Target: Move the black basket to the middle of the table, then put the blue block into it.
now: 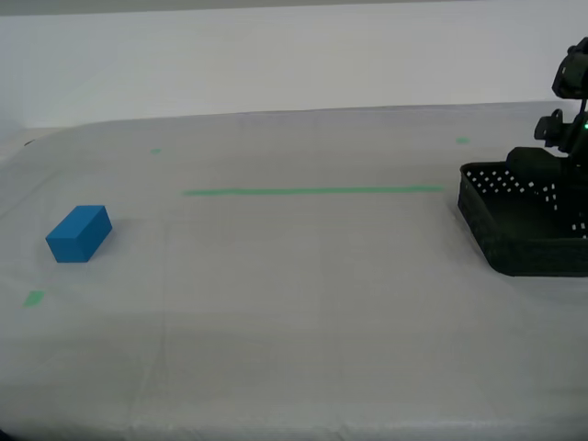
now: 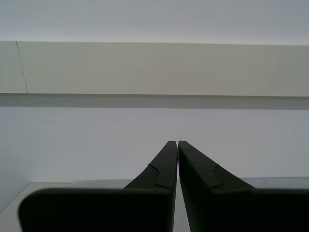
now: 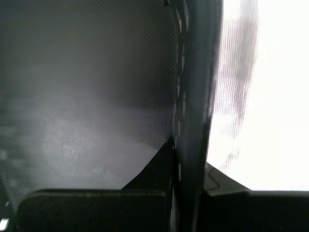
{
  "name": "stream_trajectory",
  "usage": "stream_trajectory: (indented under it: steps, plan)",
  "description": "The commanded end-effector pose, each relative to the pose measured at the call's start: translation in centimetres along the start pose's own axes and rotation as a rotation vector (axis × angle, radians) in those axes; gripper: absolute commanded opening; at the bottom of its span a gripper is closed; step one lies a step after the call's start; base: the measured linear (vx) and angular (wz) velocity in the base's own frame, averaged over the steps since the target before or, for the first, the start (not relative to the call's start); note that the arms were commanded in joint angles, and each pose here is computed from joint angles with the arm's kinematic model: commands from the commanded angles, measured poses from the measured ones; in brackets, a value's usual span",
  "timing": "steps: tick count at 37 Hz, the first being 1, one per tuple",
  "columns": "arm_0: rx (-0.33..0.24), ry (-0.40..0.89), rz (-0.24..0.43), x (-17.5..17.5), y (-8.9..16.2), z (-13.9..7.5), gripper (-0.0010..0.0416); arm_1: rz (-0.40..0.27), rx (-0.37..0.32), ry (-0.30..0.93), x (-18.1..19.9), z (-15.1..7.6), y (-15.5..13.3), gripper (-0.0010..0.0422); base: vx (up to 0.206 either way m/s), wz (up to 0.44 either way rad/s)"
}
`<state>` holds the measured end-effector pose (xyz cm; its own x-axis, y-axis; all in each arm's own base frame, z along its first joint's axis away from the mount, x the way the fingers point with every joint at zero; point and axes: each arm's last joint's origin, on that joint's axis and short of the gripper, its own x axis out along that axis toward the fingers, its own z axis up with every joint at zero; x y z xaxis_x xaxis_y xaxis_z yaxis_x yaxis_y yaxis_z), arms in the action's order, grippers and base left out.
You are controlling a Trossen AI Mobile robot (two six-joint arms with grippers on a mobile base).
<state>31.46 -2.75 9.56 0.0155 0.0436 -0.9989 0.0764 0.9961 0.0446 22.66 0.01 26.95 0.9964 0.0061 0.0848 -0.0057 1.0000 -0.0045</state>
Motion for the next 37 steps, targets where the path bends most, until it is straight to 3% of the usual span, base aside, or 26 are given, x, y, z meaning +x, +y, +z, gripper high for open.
stream_trajectory:
  steps: [1, 27, 37]
  plan:
    - [0.013, -0.031, 0.007, -1.0, 0.1, 0.0, -0.0001, 0.000, 0.001, -0.006, 0.0, 0.1, 0.0, 0.0000, 0.000, 0.000]
    - [0.085, -0.133, 0.013, -7.2, 0.5, -1.8, -0.0001, 0.000, 0.001, -0.006, 0.0, 0.1, 0.0, 0.0000, 0.000, 0.000]
    - [0.127, -0.197, 0.045, -9.7, 1.0, -2.7, -0.0001, 0.000, 0.001, -0.006, 0.0, 0.1, 0.0, 0.0000, 0.000, 0.000]
